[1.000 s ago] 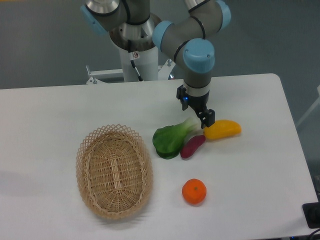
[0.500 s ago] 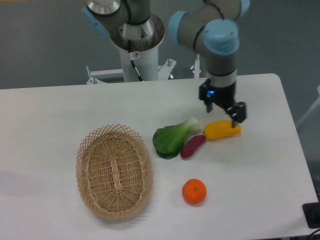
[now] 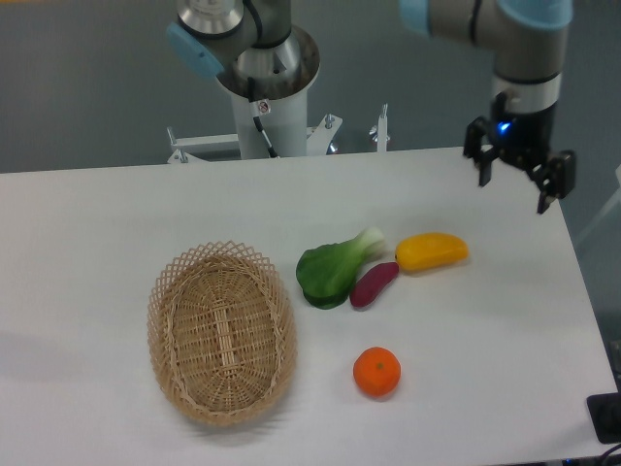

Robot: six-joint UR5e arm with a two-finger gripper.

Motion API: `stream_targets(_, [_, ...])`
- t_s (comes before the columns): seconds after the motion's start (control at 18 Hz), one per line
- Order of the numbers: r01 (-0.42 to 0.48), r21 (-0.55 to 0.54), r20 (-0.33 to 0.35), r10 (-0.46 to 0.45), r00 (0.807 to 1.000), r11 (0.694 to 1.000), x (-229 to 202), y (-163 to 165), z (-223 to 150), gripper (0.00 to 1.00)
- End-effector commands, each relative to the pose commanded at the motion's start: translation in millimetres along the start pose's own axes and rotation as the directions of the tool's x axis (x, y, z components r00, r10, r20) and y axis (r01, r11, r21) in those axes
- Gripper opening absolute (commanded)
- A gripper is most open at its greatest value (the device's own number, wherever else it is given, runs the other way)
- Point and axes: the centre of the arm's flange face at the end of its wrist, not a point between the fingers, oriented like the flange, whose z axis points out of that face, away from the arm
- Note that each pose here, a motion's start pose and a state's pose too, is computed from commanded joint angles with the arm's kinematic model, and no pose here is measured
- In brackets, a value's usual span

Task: Place the green vegetable on the table

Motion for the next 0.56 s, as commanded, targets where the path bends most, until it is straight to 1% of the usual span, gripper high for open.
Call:
stream_targets(0.17, [-0.087,-0.001,-0.02,0.087,0.996,0.996,9.0,20.5,-4.6,1.0])
stream_targets(0.28, [-0.124,0.003,-0.025,0.124,0.992,0.992,10.9,21.9,-2.0,1.0])
stream_targets(0.56, [-0.126,0.008,-0.024,0.126,0.992,0.992,11.0,20.6,-1.2,1.0])
